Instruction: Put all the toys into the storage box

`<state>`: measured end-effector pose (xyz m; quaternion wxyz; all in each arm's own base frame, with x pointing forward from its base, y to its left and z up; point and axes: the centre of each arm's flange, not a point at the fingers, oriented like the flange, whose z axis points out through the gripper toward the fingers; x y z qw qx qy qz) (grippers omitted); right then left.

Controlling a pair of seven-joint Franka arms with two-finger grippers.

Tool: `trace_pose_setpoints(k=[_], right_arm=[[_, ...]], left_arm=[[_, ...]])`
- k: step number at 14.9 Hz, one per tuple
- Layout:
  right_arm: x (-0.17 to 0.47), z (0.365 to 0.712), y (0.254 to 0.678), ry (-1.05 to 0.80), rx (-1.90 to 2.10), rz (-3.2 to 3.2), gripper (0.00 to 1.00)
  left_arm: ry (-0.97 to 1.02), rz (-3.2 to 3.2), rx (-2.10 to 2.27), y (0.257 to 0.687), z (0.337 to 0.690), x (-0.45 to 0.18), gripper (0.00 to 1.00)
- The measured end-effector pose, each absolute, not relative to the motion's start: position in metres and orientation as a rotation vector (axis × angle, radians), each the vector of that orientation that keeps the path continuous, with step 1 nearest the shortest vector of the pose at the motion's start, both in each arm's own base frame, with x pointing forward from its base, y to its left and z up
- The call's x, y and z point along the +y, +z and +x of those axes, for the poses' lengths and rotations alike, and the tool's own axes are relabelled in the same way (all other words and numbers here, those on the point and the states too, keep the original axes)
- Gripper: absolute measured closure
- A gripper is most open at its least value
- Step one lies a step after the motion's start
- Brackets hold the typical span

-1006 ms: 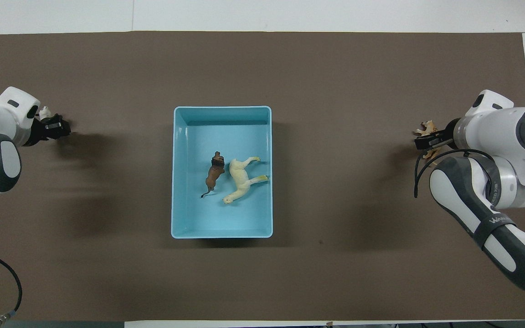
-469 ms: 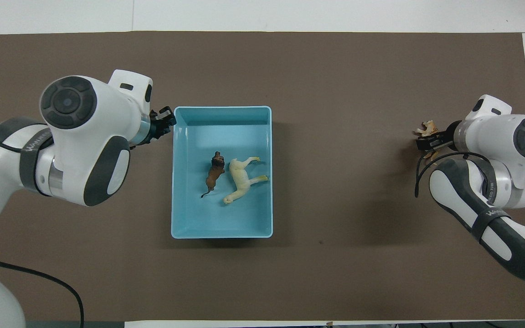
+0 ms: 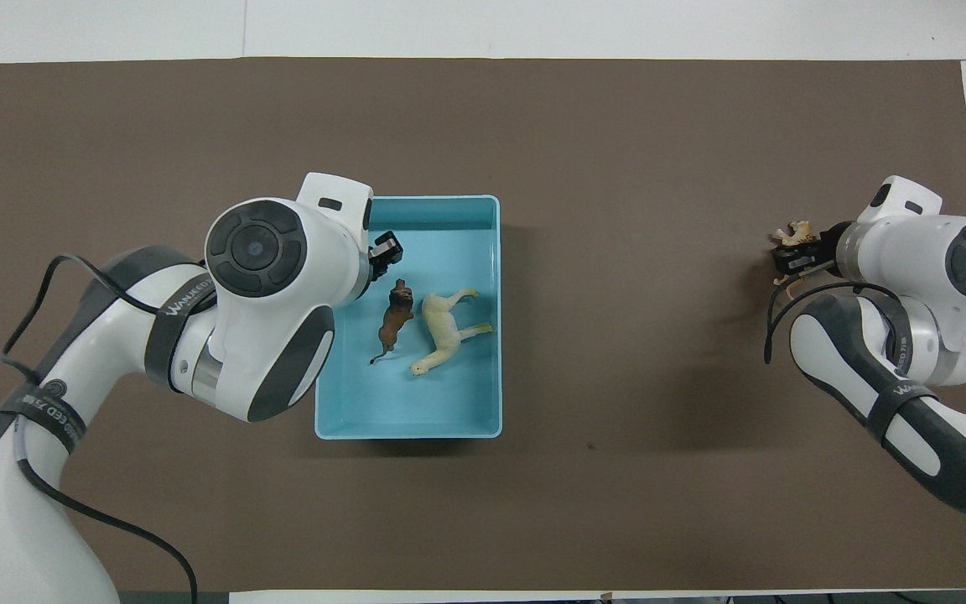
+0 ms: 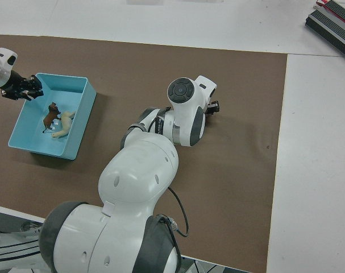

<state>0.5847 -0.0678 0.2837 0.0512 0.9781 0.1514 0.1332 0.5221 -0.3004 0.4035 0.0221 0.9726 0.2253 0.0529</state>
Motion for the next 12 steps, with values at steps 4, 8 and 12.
trace_pose_setpoints(k=[4, 8, 12], right_arm=[[-0.065, 0.584, 0.283, 0.426, 0.462, 2.976, 0.59], [-0.044, 0.594, 0.298, 0.369, 0.506, 2.989, 0.59], [0.068, 0.632, 0.409, 0.205, 0.312, 3.099, 0.59]], left_arm=[[0.166, 3.013, 0.716, 0.408, 0.522, -0.294, 0.19], [0.149, 3.058, 0.659, 0.446, 0.532, -0.257, 0.00], [0.100, 3.137, 0.483, 0.502, 0.539, -0.163, 0.00]])
